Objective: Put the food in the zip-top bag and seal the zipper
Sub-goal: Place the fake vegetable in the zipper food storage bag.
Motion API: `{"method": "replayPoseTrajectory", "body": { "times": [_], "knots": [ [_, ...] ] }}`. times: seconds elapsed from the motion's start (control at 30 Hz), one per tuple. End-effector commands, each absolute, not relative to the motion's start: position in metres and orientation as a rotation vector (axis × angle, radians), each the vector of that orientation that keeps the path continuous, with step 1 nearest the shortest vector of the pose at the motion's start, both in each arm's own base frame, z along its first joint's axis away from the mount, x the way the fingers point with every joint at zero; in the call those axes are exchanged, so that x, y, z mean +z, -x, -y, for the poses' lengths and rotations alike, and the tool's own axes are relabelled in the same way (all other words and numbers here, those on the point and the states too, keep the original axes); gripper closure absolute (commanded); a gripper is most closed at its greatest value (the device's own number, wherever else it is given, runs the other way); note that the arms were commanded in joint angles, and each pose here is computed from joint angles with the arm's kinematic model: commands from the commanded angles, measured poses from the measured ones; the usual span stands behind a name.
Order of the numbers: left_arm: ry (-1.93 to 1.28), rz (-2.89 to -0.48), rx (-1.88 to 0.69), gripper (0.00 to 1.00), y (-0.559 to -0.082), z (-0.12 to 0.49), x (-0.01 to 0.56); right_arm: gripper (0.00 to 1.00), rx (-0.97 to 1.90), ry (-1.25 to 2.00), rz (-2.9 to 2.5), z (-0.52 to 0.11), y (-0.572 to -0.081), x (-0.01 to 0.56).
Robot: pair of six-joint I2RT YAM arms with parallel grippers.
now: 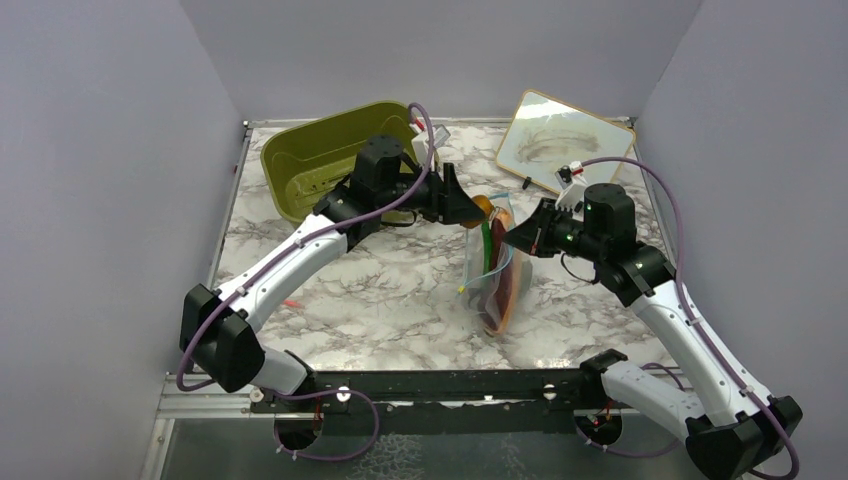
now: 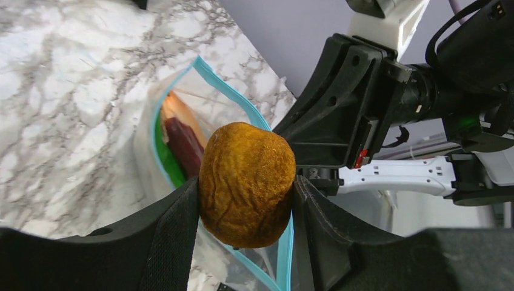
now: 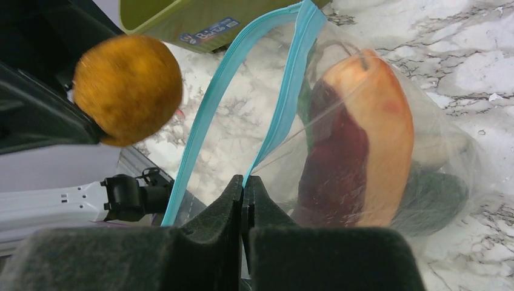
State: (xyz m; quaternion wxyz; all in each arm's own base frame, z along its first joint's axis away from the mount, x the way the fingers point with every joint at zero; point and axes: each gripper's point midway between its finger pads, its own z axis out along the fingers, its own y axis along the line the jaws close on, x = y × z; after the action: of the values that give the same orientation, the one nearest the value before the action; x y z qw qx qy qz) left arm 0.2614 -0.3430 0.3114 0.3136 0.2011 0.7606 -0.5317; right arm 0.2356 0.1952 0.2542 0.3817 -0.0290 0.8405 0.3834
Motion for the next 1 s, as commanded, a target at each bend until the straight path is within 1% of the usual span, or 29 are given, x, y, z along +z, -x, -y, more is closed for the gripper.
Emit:
{"method": "replayPoseTrajectory", "body": {
  "times": [0.0,0.2,0.33,0.37,0.5,0.67,0.73,0.83,0.97],
  "knots": [
    [-0.487,-1.953,-1.524,0.72,-0.245,0.36,0.322,0.99,1.022,0.087,-2.064,-0.2,-0.238,0.272],
    [-0.308,-2.073,-1.506,0.73,-0.246,0.361,0.295,0.99,1.001,0.094,-2.057,-0.198,-0.241,0.276],
    [-0.266,-2.102,-1.449,0.71,-0.249,0.359,0.286,0.99,1.001,0.097,-2.049,-0.198,-0.241,0.279],
    [-0.265,-2.113,-1.44,0.68,-0.249,0.359,0.284,0.99,1.001,0.097,-2.051,-0.198,-0.241,0.279],
    [-0.3,-2.129,-1.404,0.48,-0.249,0.357,0.281,0.99,0.995,0.092,-2.055,-0.197,-0.241,0.278],
    [-0.367,-2.073,-1.378,0.32,-0.246,0.354,0.291,0.99,0.977,0.076,-2.051,-0.194,-0.243,0.28],
    [-0.421,-2.068,-1.404,0.29,-0.241,0.357,0.292,0.99,0.974,0.066,-2.054,-0.194,-0.244,0.279],
    [-0.459,-2.078,-1.435,0.29,-0.235,0.36,0.291,0.99,0.975,0.054,-2.055,-0.194,-0.245,0.278],
    [-0.514,-2.039,-1.384,0.29,-0.237,0.357,0.29,0.99,0.967,0.029,-2.047,-0.192,-0.246,0.281]
  ]
}}
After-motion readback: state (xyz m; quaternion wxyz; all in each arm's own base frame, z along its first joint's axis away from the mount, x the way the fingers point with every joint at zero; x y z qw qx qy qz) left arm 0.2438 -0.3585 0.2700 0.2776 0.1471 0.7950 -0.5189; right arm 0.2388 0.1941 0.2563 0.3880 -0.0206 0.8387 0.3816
